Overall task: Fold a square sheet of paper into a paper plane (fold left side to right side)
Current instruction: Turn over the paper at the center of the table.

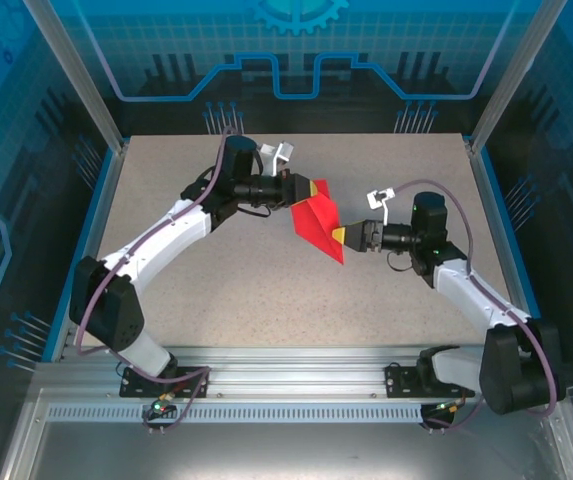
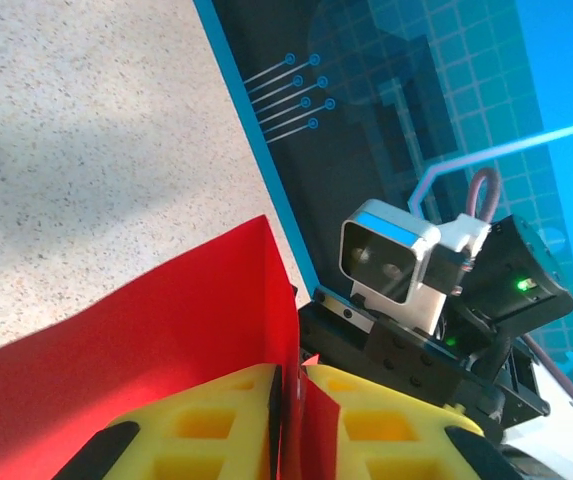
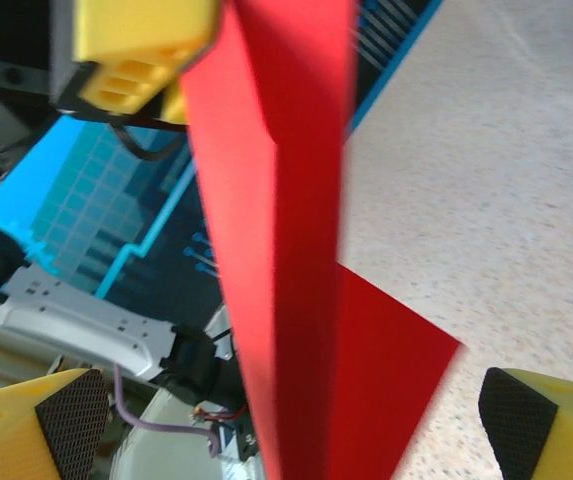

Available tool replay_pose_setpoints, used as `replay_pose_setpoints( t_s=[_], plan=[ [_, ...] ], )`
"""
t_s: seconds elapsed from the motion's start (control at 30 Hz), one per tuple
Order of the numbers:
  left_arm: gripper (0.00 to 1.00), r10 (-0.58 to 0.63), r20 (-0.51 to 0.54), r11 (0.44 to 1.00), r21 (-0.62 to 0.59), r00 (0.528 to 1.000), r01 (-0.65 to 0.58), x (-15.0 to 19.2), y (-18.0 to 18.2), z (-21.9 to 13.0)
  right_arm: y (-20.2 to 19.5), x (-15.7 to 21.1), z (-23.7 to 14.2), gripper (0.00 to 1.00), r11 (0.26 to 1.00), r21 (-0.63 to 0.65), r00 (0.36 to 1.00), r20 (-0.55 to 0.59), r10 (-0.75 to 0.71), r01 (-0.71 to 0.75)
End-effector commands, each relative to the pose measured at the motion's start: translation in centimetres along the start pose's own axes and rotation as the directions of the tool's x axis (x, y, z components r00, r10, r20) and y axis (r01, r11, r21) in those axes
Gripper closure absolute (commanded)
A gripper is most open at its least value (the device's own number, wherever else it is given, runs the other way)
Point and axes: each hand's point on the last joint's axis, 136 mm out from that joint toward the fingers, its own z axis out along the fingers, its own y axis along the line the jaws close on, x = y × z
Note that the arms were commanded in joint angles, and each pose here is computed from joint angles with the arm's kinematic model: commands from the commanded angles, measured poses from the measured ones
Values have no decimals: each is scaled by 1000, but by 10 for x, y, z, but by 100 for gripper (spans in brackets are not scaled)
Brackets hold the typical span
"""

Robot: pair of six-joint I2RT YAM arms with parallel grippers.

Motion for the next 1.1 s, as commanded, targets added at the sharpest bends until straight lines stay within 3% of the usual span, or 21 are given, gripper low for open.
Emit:
replay_pose_setpoints(
  t_s=[0.0, 0.17, 0.57, 0.83, 1.07],
  plan=[
    [82, 25, -19, 996, 87, 1000, -23, 1, -26, -10, 29, -9, 12, 1, 994, -97, 998, -27, -52, 50],
    [83, 35, -33, 988, 153, 999, -30, 3, -38, -12, 32, -14, 20, 2, 994, -103, 999, -8, -44, 43],
    [83, 43, -39, 988, 148, 998, -37, 5, -39, -13, -1, -3, -4, 1, 1000, 11, 999, 22, 27, -27],
    [82, 42, -41, 988, 149, 998, -35, 5, -39, -12, 4, 13, -6, 1, 998, -4, 998, -10, 61, -61],
    [82, 43, -38, 985, 167, 998, -37, 2, -43, -12, 14, 26, 14, 1, 995, -38, 995, -50, 88, -90]
  ],
)
